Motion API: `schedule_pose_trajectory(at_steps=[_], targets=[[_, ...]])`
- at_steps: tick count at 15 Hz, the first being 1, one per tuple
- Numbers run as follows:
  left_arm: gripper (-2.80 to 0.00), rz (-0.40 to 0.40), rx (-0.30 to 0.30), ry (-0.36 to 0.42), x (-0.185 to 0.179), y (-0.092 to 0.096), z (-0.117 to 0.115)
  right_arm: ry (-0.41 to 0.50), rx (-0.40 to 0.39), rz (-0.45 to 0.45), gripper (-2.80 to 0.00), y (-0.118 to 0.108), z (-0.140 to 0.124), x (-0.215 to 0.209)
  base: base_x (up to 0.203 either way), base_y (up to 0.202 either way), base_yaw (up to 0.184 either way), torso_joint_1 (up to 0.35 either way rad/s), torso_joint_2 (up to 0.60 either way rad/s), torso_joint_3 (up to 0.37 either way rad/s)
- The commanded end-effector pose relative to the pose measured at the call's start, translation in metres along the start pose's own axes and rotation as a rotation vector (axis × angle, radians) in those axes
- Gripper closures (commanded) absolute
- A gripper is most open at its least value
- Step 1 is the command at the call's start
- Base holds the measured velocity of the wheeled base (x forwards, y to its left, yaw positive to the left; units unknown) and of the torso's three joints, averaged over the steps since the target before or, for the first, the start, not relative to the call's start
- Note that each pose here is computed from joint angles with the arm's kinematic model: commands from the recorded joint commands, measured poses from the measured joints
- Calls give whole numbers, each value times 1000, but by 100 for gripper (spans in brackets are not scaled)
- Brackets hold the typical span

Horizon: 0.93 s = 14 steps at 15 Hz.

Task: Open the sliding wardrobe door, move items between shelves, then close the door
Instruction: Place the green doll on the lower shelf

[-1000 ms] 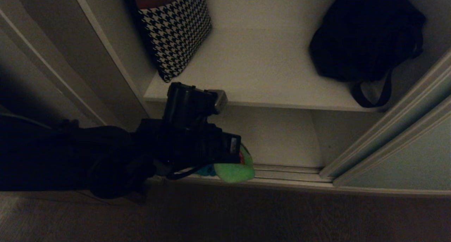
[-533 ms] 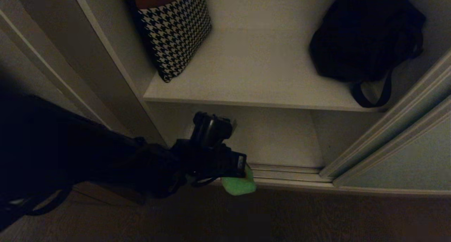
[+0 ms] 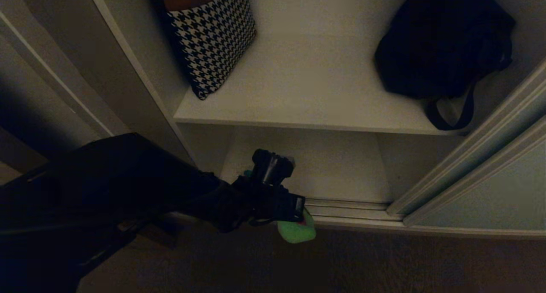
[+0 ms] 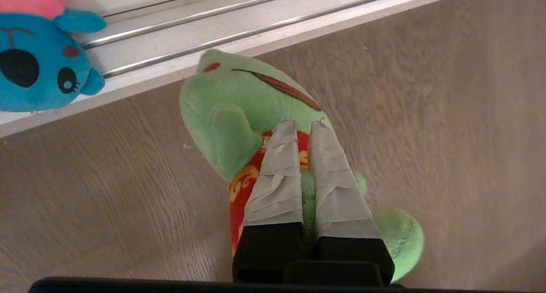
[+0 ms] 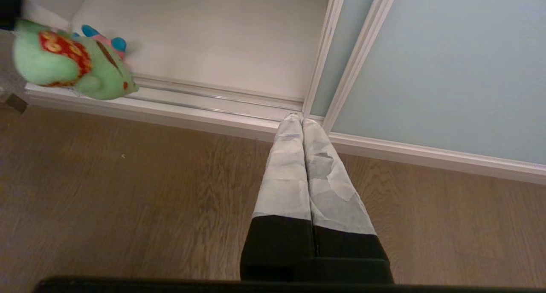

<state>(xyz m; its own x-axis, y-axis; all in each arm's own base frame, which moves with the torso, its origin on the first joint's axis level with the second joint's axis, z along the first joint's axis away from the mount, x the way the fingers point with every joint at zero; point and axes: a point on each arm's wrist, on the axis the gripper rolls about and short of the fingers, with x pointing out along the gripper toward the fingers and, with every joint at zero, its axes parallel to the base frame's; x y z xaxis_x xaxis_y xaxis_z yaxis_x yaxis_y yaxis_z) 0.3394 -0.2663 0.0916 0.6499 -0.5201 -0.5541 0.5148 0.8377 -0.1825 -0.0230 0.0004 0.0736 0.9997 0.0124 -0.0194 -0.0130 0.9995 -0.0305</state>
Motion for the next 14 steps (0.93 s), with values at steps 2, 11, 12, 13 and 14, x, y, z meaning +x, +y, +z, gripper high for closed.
schedule_pose_trajectory(at_steps=[2,11,12,13,14], targets=[[0,23,-12,37,35,11,-7,0,-1,1,0,0,0,0,0,0,0,0,0,0],[0,31,-46,12,82,47,1,-1,-1,0,0,0,0,0,0,0,0,0,0,0],[0,32,-48,-1,89,49,3,-1,-1,0,0,0,0,0,0,0,0,0,0,0],[0,31,-50,-16,94,50,5,0,0,1,0,0,0,0,0,0,0,0,0,0],[0,29,-52,-37,96,51,10,-1,-1,0,0,0,0,0,0,0,0,0,0,0]])
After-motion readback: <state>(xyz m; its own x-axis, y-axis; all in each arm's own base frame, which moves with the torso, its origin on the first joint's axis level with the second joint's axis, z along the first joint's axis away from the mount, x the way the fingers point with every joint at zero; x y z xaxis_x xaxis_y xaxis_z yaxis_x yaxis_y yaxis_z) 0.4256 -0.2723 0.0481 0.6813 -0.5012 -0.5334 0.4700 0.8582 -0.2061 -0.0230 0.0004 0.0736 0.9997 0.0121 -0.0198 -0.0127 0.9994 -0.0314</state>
